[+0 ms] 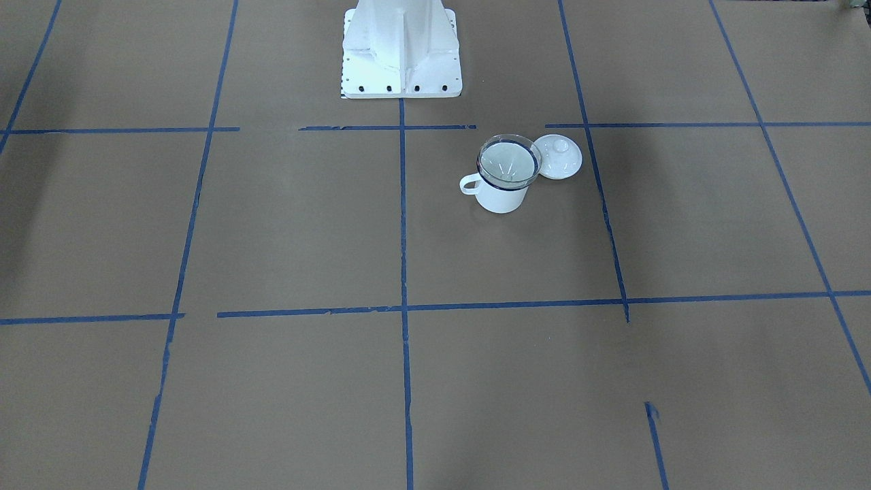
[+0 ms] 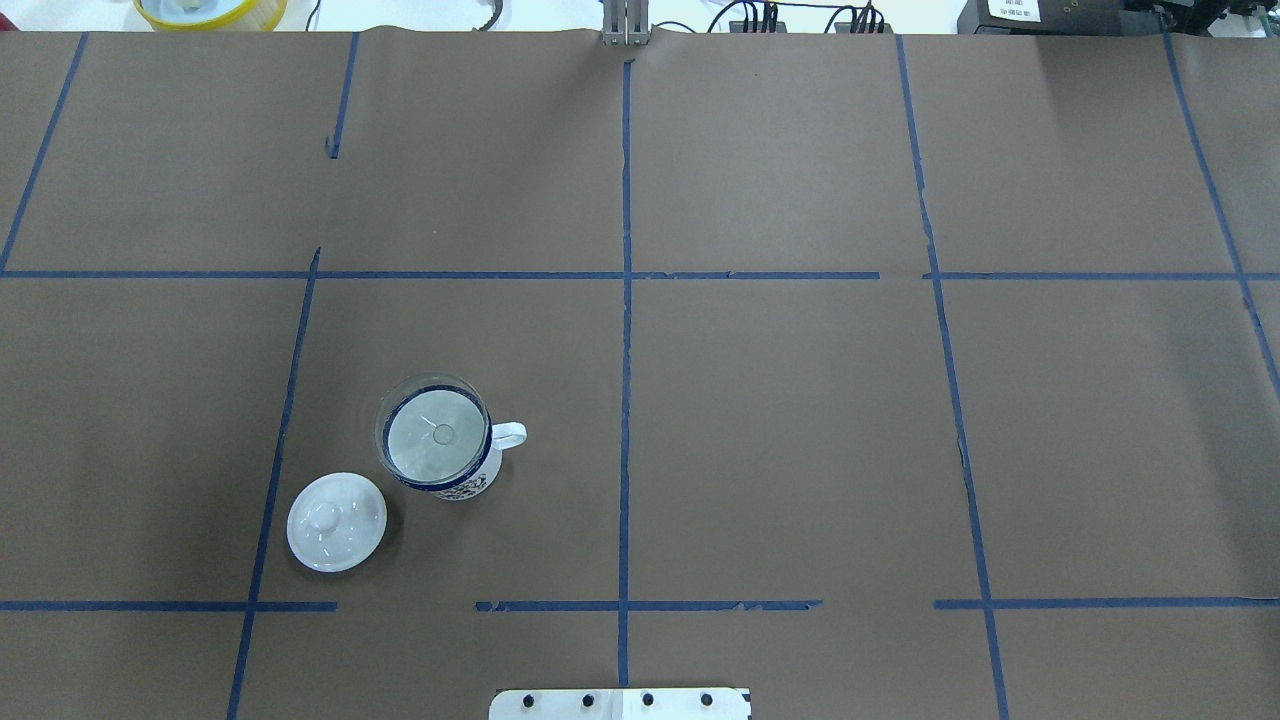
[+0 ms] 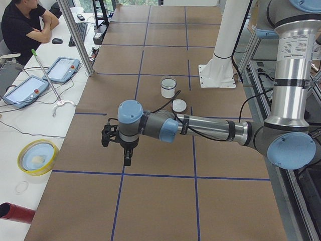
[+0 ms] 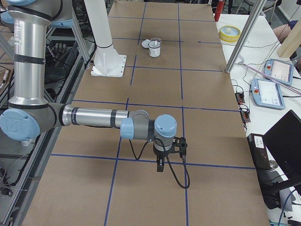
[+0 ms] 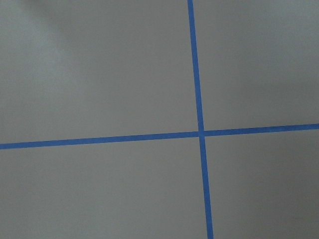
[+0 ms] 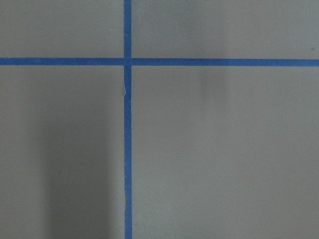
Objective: Remove funnel from cup
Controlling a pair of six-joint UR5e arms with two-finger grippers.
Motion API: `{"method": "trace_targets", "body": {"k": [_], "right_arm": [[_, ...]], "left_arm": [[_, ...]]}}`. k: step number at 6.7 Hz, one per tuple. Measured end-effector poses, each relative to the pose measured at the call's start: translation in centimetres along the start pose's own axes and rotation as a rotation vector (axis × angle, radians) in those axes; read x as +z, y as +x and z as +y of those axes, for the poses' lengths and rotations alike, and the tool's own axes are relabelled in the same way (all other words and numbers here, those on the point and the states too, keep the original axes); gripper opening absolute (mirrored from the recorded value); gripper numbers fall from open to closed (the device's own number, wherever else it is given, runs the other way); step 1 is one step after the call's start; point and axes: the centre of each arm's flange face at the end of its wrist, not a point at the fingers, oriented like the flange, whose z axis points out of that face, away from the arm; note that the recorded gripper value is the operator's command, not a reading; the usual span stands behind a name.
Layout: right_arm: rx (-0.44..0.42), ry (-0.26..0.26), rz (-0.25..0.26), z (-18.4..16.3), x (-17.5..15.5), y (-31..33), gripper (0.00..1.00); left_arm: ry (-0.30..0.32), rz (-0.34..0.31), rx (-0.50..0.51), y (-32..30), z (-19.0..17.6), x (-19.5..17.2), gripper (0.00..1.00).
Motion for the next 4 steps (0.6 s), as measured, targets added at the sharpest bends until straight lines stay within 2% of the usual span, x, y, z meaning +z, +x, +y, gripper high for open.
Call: {"method": "trace_targets", "body": {"k": [2, 4], "right_arm": [[0.001, -0.001, 0.0, 0.0, 0.0, 0.0, 1.0], [0.001, -0.001, 0.0, 0.0, 0.0, 0.0, 1.0]], "left_arm": [[-0.011, 0.074, -0.272, 11.7, 0.2, 0.1, 1.0], [-0.053, 0.124, -0.457, 25.1, 0.6, 1.4, 1.0]]}}
